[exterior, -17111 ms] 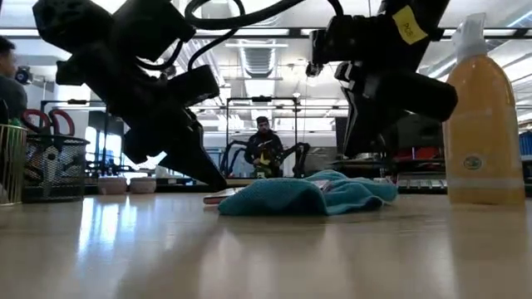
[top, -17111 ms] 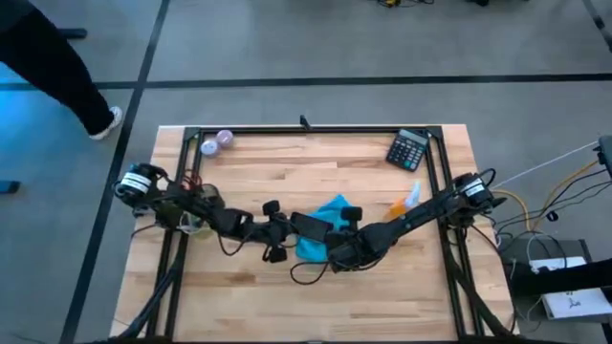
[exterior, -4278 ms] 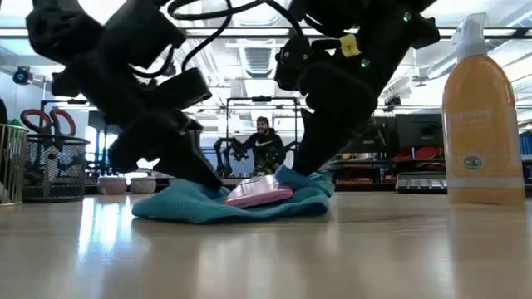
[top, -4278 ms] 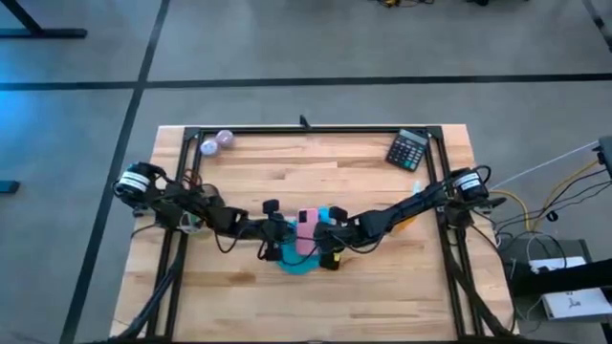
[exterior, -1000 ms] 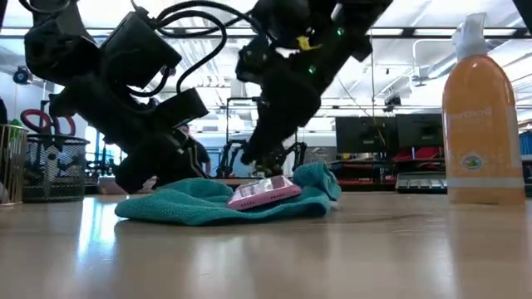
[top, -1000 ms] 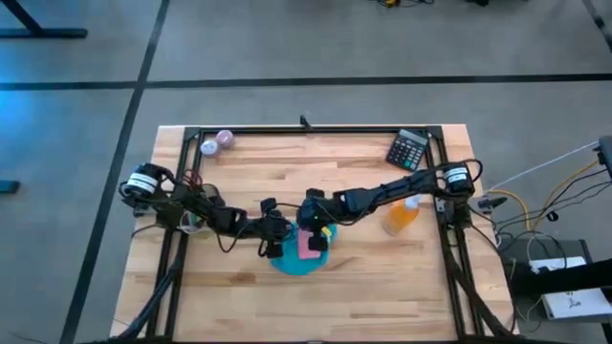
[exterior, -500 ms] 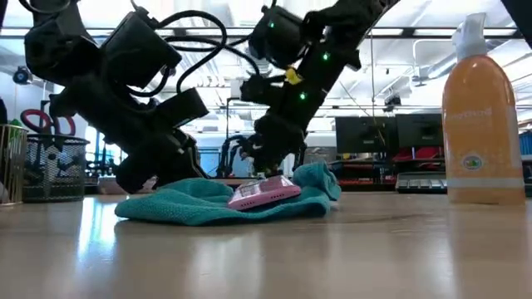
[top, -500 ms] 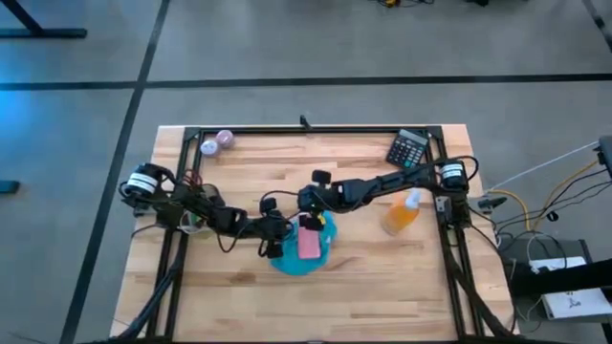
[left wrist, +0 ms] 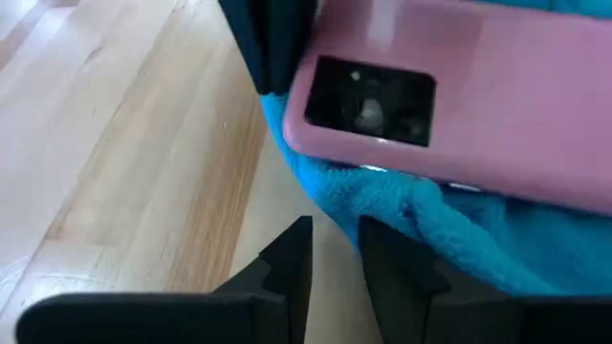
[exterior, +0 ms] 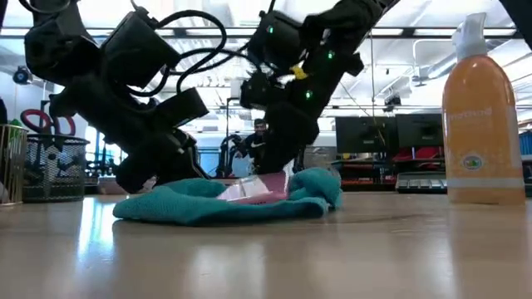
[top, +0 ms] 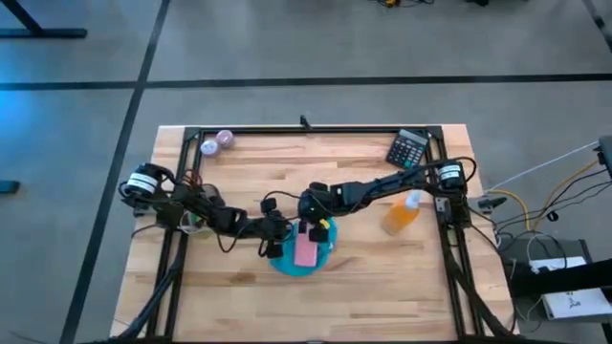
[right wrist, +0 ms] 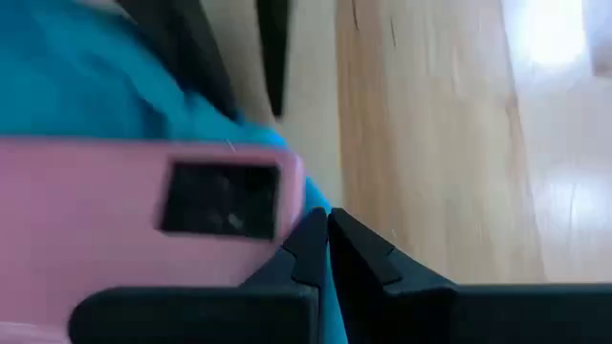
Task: Apply microfiber cloth
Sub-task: Wipe the pink cellphone with the blue microfiber cloth
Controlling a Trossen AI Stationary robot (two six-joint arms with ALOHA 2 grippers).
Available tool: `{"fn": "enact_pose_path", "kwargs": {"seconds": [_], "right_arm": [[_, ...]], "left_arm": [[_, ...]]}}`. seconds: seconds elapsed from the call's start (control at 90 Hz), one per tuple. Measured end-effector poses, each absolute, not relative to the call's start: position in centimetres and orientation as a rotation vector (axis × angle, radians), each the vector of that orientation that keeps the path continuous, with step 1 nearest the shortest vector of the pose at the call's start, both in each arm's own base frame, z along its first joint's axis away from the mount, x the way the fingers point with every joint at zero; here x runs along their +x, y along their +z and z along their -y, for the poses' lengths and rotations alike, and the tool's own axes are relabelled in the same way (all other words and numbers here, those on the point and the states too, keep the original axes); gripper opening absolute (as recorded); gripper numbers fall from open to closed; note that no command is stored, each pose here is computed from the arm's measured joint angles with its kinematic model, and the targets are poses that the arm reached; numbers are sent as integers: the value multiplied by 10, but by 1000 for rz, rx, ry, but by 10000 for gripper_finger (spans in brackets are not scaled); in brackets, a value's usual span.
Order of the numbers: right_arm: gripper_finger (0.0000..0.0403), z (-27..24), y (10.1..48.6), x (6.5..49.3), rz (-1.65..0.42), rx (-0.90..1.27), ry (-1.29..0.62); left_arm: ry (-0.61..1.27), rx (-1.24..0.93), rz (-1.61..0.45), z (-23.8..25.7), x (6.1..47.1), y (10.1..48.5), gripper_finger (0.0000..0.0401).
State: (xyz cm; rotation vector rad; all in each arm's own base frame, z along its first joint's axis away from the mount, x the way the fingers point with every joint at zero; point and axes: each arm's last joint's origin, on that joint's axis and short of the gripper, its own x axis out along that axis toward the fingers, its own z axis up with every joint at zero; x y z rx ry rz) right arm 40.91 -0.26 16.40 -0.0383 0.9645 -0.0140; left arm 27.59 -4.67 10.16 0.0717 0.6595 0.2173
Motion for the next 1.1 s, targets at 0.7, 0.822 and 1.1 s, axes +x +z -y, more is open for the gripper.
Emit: {"fn": "enact_pose_path", "kwargs": {"seconds": [0.7,0.822,1.1], "right_arm": [[0,-10,166,407,-1041,34,-7],[0,-28,174,405,-1022,19,42],[0,-41,187,392,-1093,-37,-52]], "left_arm": [[217,66,-644,47,277,103,74],[217,65,-642,47,277,103,74],[209,80,-632,47,278,106,75]]}}
